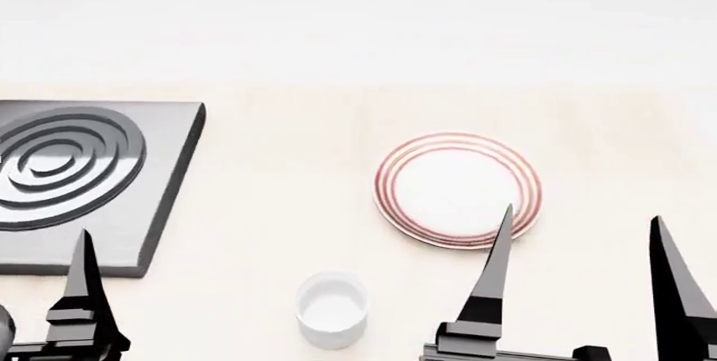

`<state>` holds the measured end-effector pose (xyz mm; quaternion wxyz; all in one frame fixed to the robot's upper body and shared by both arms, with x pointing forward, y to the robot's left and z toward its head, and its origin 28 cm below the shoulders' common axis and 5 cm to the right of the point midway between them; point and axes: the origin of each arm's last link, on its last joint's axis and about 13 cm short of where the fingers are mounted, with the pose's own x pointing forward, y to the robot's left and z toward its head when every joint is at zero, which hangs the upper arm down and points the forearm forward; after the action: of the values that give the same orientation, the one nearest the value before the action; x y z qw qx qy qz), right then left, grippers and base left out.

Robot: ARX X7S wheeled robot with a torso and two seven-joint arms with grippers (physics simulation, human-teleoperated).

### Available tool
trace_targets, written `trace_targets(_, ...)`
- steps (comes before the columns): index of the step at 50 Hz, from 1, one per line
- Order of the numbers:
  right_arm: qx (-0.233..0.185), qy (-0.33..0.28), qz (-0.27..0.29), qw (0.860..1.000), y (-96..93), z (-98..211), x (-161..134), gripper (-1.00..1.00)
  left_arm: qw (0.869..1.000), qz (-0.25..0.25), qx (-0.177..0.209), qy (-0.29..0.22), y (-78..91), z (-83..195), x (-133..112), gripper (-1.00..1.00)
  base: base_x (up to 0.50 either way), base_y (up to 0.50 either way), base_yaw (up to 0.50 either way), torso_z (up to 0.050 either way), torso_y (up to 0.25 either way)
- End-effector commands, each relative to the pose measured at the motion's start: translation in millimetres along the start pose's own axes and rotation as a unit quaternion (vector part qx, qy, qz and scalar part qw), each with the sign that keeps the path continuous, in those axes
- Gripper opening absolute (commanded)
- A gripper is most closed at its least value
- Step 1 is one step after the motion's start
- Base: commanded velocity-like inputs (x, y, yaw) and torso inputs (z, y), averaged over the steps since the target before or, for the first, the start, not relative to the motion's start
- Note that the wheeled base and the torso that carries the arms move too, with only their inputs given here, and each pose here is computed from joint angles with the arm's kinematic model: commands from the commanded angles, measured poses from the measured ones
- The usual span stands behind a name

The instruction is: Pick the akita bowl on the cookies box and place it on the plate.

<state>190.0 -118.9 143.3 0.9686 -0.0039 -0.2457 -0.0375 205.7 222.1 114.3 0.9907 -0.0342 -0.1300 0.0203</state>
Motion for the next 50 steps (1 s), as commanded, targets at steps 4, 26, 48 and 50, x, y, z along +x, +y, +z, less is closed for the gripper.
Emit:
trace_targets(4, 0.004, 0.0, 0.006, 1.0, 0.1, -0.1, -1.3, 1.0, 1.0, 0.0, 0.0, 0.001, 0.2, -0.4, -0.3, 1.0, -0.03, -0.5, 0.0, 0.0, 0.0)
trace_targets(26, 0.032, 0.018, 0.021, 0.999, 0.8, -1.8, -2.1, 1.0, 1.0, 0.001, -0.001, 0.002, 0.5, -0.8, -0.5, 1.0, -0.03, -0.5, 0.0, 0.0, 0.0)
trace_targets(48, 0.002, 0.008, 0.017, 1.0, 2.1, -0.1, -1.6, 1.0, 0.999, -0.02, -0.039, 0.005, 3.5, 2.4, -0.4, 1.0, 0.0, -0.01, 0.0, 0.033, 0.0)
trace_targets(50, 0.001, 0.008, 0.017, 1.0, 2.1, -0.2, -1.6, 1.0, 0.999, -0.02, -0.039, 0.005, 3.5, 2.4, -0.4, 1.0, 0.0, 0.0, 0.0, 0.05, 0.0)
